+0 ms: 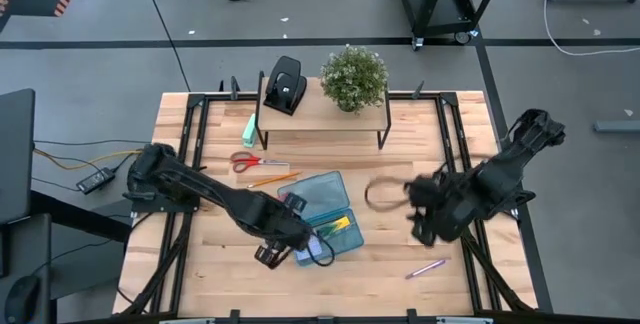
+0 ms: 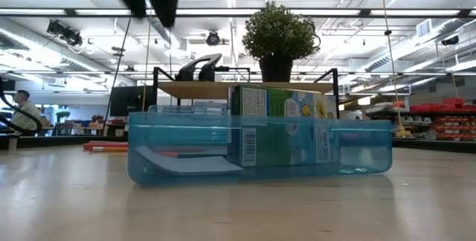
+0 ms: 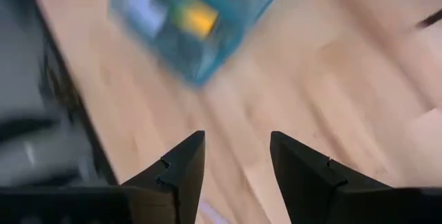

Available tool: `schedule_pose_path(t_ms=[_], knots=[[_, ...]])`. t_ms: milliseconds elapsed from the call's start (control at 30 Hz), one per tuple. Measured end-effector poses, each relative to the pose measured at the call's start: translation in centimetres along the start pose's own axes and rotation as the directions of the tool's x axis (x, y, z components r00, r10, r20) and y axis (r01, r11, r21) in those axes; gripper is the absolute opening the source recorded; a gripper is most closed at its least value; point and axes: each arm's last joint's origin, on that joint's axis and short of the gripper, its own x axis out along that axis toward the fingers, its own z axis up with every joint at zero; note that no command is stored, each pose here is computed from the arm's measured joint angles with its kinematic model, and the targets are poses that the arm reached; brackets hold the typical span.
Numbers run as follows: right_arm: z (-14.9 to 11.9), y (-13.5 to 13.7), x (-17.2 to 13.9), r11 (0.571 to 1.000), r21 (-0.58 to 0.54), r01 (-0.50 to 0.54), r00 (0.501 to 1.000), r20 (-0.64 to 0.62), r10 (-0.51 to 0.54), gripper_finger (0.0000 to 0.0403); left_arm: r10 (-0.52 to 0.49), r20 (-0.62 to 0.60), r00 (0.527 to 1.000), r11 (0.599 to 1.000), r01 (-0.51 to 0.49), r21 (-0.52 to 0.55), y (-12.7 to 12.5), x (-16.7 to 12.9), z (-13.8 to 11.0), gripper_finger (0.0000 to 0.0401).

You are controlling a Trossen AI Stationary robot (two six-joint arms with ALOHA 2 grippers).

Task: Pack school essentials
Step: Put the purple pen into the blue supply box

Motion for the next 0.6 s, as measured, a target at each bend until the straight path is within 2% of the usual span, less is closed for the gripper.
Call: schedule_pose_path(t_ms=[100, 167, 300, 367, 500, 600], knots=[[-1.3, 1.8, 2.4, 0.986, -0.162, -0.027, 0.993, -0.117, 0.008, 0.0185, 0.013, 0.084, 0.996, 0.993, -0.003, -0.118, 0.7, -2.6, -0.9, 0.0128], [-2.3, 2.5, 4.2, 0.979, -0.200, -0.025, 0.981, -0.194, -0.015, 0.0202, 0.029, 0.131, 0.991, 0.978, -0.001, -0.210, 1.2, -4.3, -1.5, 0.0114], [-4.6, 2.9, 8.1, 0.976, -0.213, -0.034, 0.947, -0.319, -0.037, 0.0241, 0.083, 0.201, 0.976, 0.931, -0.004, -0.366, 1.4, -6.7, -2.8, 0.0087], [-5.8, 2.8, 10.0, 0.980, -0.189, -0.067, 0.923, -0.384, -0.011, 0.0254, 0.108, 0.227, 0.968, 0.907, -0.003, -0.420, 1.1, -7.5, -3.3, 0.0076], [-8.6, 2.3, 12.6, 0.974, -0.179, -0.137, 0.873, -0.486, 0.033, 0.0262, 0.158, 0.275, 0.948, 0.861, 0.005, -0.509, 0.4, -8.8, -3.8, 0.0057], [-10.1, 2.0, 13.5, 0.959, -0.215, -0.182, 0.862, -0.504, 0.051, 0.0263, 0.176, 0.290, 0.941, 0.845, 0.006, -0.534, -0.5, -9.1, -3.7, 0.0047]])
